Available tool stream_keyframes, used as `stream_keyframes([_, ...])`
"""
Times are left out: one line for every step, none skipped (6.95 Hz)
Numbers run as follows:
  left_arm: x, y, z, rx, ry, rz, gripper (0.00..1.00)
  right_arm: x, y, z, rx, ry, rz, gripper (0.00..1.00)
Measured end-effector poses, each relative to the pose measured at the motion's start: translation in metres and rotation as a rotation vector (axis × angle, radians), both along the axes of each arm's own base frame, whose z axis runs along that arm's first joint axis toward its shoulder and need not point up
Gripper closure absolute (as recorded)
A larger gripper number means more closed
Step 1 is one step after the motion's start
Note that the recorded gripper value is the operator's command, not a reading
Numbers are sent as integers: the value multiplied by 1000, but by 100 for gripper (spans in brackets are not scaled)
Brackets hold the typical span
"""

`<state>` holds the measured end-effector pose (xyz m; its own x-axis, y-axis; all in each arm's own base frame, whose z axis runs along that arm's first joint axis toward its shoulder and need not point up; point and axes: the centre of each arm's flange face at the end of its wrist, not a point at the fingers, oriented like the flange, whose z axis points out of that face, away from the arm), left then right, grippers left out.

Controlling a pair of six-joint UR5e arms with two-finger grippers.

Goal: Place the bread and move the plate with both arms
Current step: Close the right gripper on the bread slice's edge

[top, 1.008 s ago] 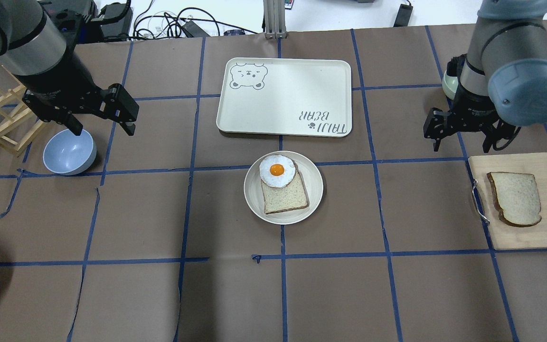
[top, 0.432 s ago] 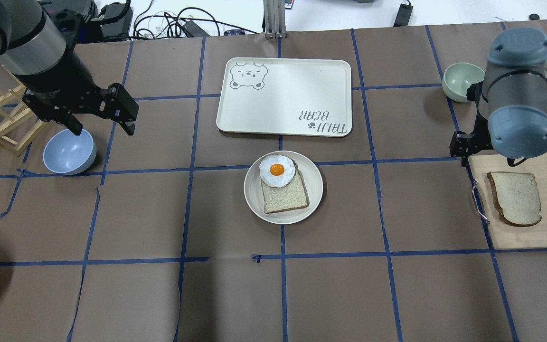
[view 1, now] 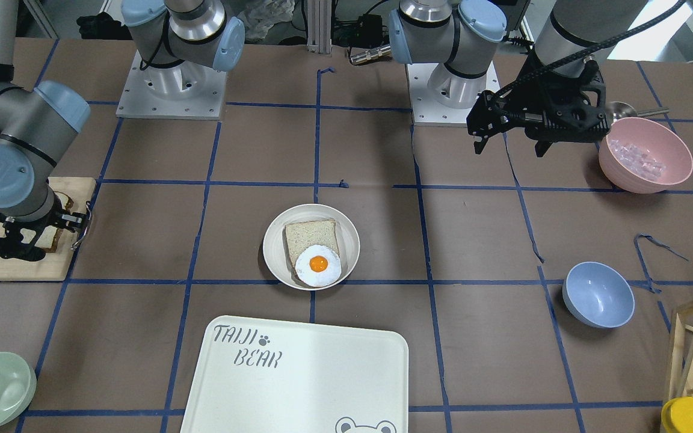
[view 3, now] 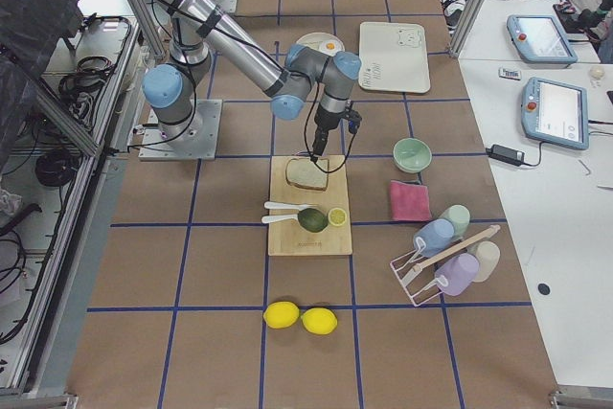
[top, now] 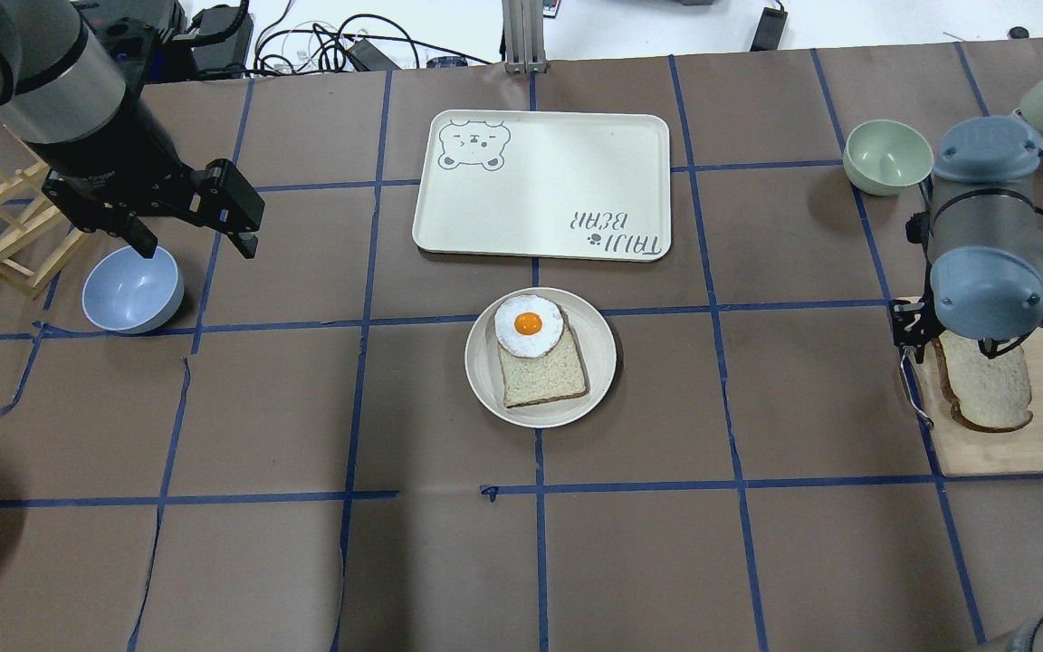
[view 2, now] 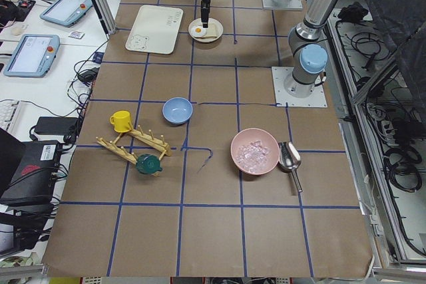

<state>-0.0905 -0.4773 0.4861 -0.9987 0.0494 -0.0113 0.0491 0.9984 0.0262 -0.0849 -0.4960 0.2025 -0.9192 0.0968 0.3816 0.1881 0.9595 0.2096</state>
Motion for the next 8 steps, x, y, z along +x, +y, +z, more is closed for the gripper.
stream_keyframes([0,0,0,0,1,-9,0,0,6,-6,14,10,-3,29])
stream_keyframes([-1,0,0,-1,1,-14,0,1,11,-12,18,15,-5,29])
stream_keyframes([-1,-1,0,0,2,-15,0,2,13,-14,14,19,-3,30])
stream_keyframes([-1,-1,-1,1,2,-16,0,2,15,-16,16,20,0,30])
stream_keyframes([-1,-1,-2,2,2,-17,0,1,18,-18,22,24,-1,33])
stream_keyframes([-1,-1,-2,2,2,-17,0,-4,20,-20,28,29,-9,33])
stream_keyframes([-1,-1,-2,2,2,-17,0,-10,23,-21,32,28,-21,40])
stream_keyframes([-1,-1,-2,2,3,-16,0,-13,24,-22,35,26,-28,46])
